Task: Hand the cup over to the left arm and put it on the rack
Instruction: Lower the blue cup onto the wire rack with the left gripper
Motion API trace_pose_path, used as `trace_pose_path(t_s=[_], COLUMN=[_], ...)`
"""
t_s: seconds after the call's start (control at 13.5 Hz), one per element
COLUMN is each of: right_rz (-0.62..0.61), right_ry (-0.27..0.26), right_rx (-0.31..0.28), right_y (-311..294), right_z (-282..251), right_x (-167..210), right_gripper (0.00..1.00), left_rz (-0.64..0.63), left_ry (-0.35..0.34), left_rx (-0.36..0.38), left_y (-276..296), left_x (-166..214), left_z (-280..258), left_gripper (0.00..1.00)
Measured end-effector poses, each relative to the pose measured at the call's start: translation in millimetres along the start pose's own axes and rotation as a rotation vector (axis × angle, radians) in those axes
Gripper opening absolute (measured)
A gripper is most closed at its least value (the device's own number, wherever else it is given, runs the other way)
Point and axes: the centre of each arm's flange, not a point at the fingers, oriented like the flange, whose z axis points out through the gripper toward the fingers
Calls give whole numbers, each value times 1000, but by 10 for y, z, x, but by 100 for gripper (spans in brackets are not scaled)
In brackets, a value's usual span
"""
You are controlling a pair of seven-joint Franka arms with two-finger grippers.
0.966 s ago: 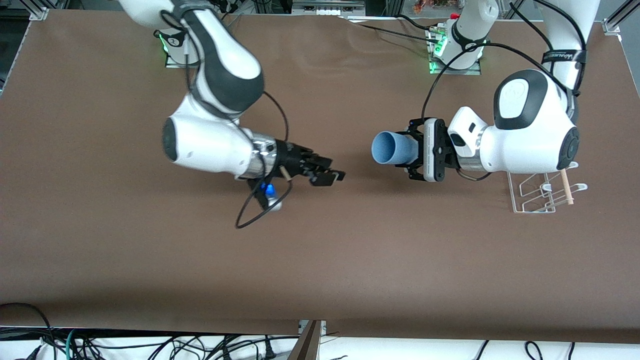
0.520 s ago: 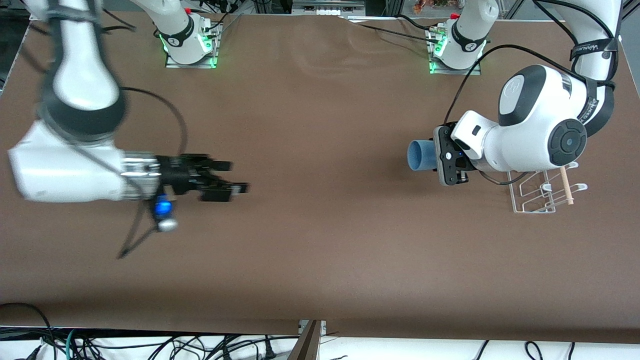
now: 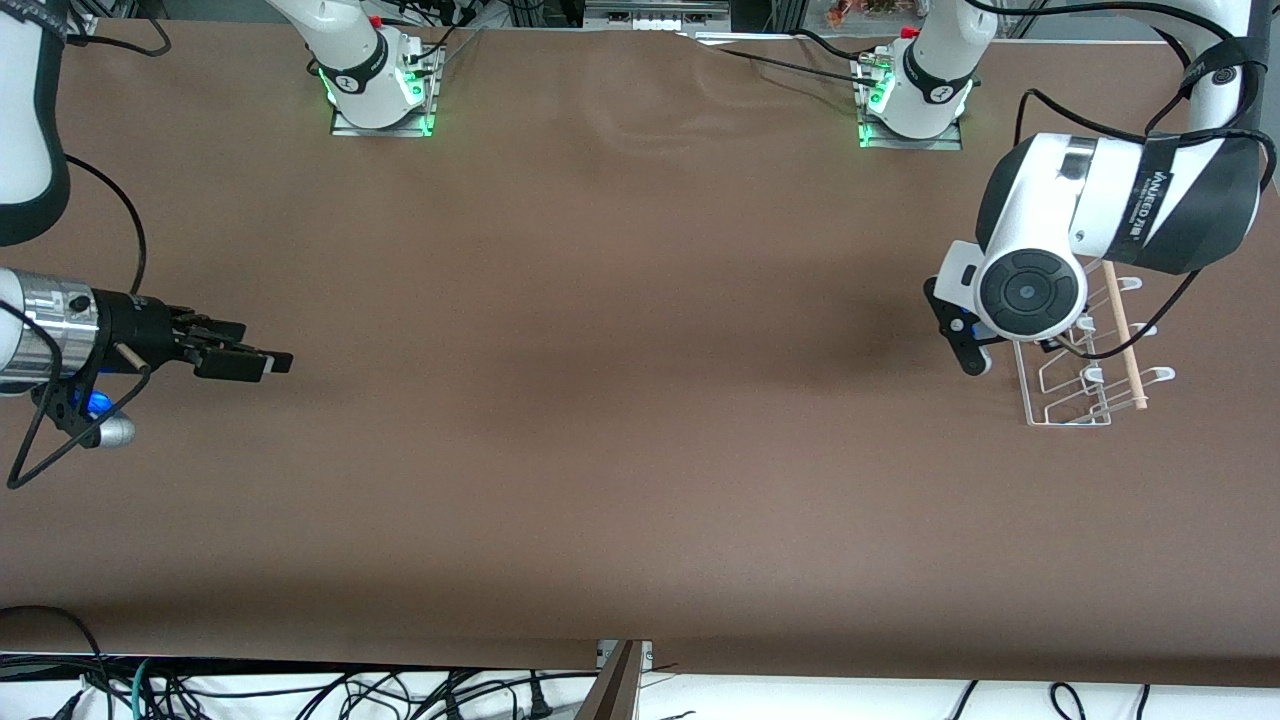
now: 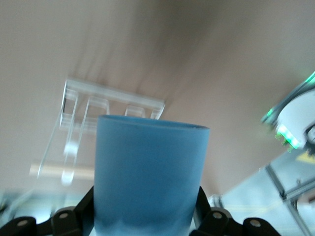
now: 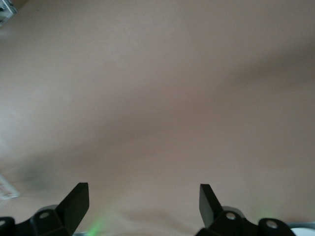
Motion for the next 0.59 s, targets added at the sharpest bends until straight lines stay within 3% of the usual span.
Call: trace_pose_path(t_s=[0.15, 0.37, 0.59], right_rz=[-67, -114, -122], right_ry=[12, 16, 34], right_rx=[-60, -106, -146], right_y=[36, 101, 158], right_z=[40, 67, -2], right_x=[4, 9, -84], right_gripper=[99, 99, 99], left_rz=[-71, -178, -199], left_ry=[-164, -328, -450], left_rx=[-4, -3, 3], left_y=[-17, 3, 59], left_x=[37, 238, 250], left_z=[183, 591, 894], left_gripper=[78, 78, 78])
